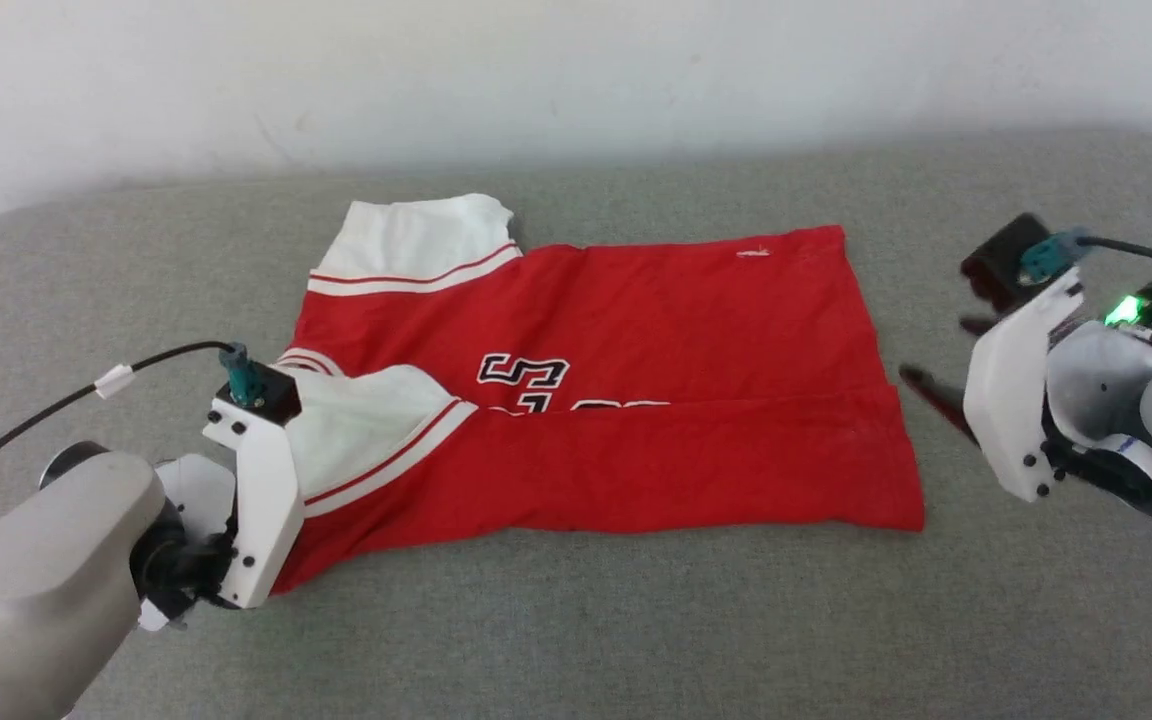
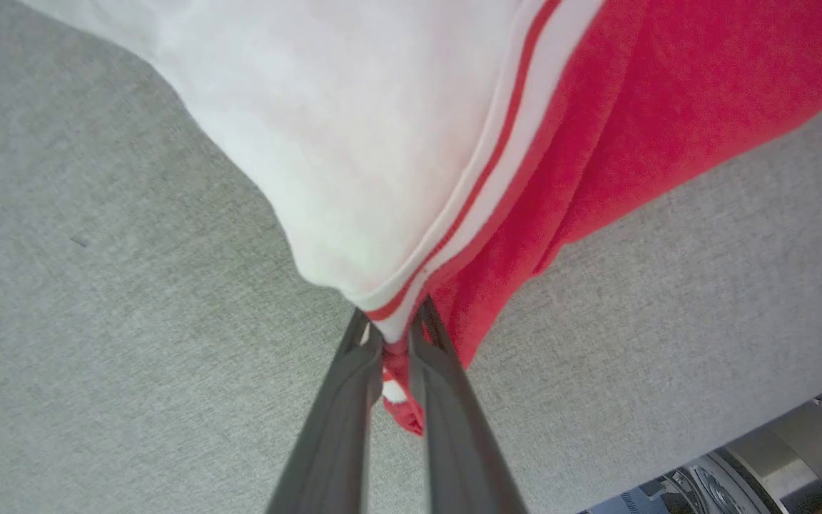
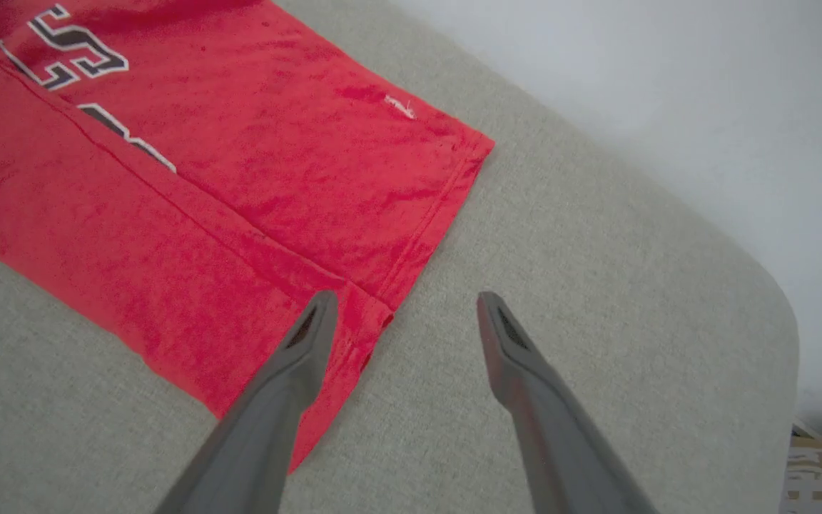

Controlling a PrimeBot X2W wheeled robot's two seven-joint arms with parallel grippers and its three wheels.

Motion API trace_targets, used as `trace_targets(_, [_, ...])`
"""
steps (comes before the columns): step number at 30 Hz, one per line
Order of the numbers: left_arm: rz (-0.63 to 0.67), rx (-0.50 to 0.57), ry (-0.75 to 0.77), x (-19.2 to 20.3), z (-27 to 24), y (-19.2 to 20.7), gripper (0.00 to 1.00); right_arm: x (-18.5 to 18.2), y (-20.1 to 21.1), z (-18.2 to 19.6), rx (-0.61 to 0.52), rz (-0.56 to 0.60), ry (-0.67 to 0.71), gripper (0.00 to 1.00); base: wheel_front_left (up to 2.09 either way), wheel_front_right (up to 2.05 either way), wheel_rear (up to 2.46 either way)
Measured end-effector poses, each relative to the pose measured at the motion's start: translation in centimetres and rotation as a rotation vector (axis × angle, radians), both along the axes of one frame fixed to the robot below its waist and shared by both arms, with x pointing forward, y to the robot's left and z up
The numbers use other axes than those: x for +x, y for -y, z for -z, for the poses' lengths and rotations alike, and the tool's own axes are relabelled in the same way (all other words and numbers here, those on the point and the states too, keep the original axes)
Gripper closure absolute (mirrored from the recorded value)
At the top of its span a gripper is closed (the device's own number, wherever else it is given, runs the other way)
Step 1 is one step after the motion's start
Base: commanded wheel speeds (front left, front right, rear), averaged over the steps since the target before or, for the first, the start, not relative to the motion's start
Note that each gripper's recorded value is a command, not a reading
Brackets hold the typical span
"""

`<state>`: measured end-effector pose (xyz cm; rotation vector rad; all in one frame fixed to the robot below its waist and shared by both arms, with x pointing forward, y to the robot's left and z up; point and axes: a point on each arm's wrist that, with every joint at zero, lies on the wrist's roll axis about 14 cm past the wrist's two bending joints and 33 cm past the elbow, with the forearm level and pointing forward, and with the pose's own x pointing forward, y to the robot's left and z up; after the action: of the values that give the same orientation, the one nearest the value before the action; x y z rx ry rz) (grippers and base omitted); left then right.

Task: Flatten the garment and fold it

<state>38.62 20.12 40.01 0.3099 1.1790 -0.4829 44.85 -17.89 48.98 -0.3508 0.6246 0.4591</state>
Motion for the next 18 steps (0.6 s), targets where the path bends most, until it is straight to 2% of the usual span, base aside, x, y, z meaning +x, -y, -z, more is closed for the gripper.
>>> trace_targets(4, [0.003,-0.013,0.014,-0.3,-0.4,0.1,1.0,-2.1,0.4,2.8,-0.1,-0.011,-0.239,0.0,0.0,0.0,0.0])
trace_targets(8, [0.0,-0.022,0.033,0.0,-0.8,0.1,1.0,-3.2,1.4,5.1,-0.131,0.036,-0.414,0.0,0.0,0.0,0.0])
trace_targets(18, [-0.002,-0.035,0.042,1.3,-0.2,0.3,1.0,-3.9,-0.3,11.0,-0.046,0.1,-0.585,0.0,0.0,0.0,0.0])
